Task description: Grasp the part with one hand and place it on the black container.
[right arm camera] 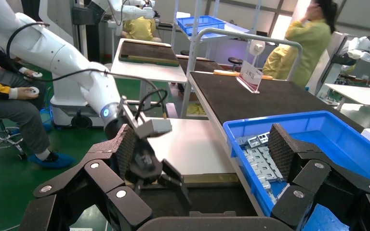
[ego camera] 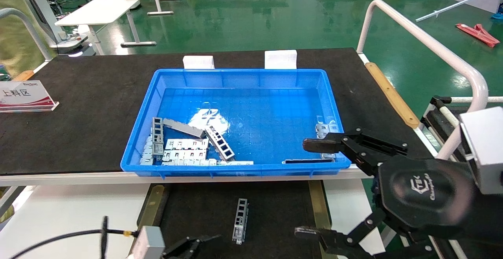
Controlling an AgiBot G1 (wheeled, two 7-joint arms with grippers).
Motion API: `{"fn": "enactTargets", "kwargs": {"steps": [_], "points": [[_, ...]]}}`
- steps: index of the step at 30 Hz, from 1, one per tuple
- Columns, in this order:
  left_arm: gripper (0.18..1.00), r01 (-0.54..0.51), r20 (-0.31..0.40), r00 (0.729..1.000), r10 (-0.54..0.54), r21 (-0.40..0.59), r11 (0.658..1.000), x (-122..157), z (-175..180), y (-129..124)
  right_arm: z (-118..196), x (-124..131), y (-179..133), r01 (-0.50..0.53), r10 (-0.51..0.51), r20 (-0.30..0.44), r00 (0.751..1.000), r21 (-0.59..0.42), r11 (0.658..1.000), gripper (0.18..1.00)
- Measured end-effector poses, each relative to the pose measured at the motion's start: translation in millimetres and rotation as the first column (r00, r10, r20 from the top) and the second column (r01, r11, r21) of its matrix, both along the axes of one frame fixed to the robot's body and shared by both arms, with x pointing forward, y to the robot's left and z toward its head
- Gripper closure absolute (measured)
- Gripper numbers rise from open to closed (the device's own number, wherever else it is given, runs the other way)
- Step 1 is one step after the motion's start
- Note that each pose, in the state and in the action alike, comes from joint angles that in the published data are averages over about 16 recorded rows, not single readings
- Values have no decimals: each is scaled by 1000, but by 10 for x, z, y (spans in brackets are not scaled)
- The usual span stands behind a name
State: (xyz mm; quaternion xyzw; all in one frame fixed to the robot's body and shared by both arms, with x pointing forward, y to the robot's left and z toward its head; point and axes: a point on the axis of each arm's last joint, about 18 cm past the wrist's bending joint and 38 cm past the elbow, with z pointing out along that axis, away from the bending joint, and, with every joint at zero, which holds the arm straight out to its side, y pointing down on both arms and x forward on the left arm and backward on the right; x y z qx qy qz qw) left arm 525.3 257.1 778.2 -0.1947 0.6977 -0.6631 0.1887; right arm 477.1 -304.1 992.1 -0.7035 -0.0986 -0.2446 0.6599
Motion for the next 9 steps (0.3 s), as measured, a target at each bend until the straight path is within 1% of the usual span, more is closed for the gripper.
{"fn": "enactTargets", "kwargs": {"steps": [9], "points": [[184, 30, 41, 999, -30, 13, 999, -60, 195, 126, 0, 0, 0, 0, 0, 0, 1000, 0, 1000, 178]]}}
